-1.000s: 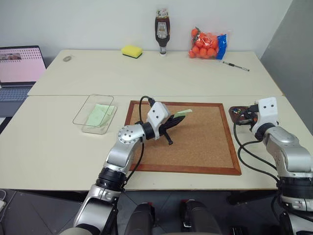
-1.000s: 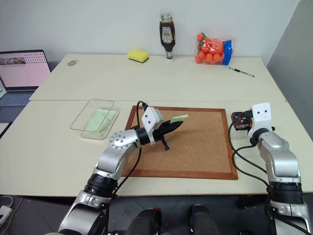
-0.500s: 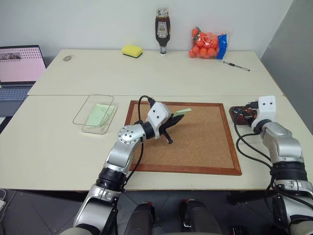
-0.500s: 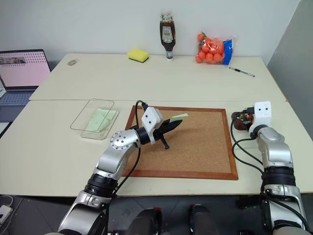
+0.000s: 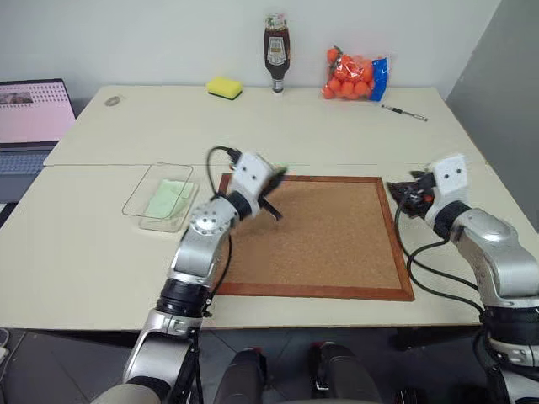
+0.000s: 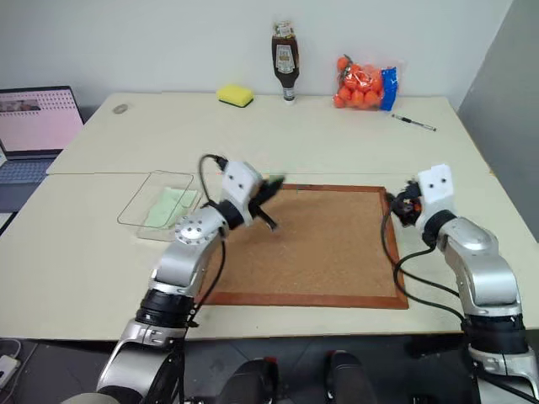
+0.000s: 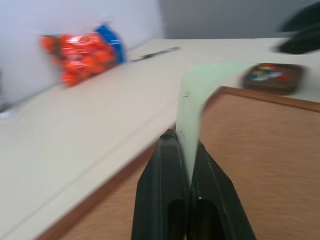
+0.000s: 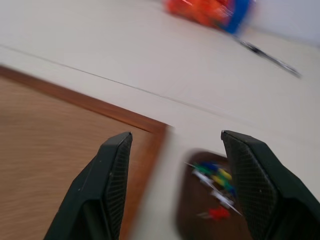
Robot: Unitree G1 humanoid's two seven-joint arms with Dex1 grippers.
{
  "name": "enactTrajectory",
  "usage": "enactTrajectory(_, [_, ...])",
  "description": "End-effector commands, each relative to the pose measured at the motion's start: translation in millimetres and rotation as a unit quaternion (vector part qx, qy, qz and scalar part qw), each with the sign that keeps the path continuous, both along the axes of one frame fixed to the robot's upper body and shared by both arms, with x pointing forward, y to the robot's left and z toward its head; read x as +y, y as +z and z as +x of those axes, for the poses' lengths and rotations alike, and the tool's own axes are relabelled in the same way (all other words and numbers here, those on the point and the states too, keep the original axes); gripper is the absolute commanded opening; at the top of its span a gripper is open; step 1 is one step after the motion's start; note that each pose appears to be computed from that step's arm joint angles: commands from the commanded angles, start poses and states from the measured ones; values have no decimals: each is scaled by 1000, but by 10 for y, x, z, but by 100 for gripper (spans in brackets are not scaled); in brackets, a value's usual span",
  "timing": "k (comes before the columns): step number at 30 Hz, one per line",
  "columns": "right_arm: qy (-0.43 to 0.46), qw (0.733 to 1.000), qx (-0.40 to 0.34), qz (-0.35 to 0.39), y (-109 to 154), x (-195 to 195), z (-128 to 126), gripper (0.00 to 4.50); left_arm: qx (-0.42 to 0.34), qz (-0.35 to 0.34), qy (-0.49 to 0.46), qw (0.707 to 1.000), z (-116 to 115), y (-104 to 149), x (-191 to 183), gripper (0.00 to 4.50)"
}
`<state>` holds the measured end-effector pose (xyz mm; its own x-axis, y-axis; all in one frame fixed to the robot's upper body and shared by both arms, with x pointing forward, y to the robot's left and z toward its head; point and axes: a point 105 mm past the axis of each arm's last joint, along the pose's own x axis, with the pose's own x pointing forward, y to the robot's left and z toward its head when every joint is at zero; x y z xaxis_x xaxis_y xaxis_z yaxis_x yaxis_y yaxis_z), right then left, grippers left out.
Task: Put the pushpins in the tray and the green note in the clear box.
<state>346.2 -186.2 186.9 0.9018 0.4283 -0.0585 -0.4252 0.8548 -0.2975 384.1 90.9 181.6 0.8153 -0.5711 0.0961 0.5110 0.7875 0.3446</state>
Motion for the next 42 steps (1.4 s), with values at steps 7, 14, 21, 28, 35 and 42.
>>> enactTrajectory(7, [318, 948, -6, -15, 382, 1287, -363, 301, -31, -8, 264, 964, -106, 373, 1185, 0])
enactTrajectory(14, [361, 932, 5, -27, 400, 1724, -180, 301, 47, -64, 369, 926, -120, 283, 1748, 0])
enactTrajectory(21, [384, 922, -5, -41, 441, 1955, -138, 301, 125, -68, 411, 901, -71, 96, 1882, 0])
enactTrajectory(28, [392, 919, -11, -35, 456, 2017, -179, 302, 185, -140, 368, 900, -44, 40, 1780, 19])
enactTrajectory(35, [389, 921, -11, -32, 448, 2018, -184, 303, 196, -150, 375, 894, -53, 13, 1752, 159])
enactTrajectory(42, [385, 922, -13, -29, 463, 1999, -175, 303, 172, -145, 410, 884, -60, 73, 1838, 299])
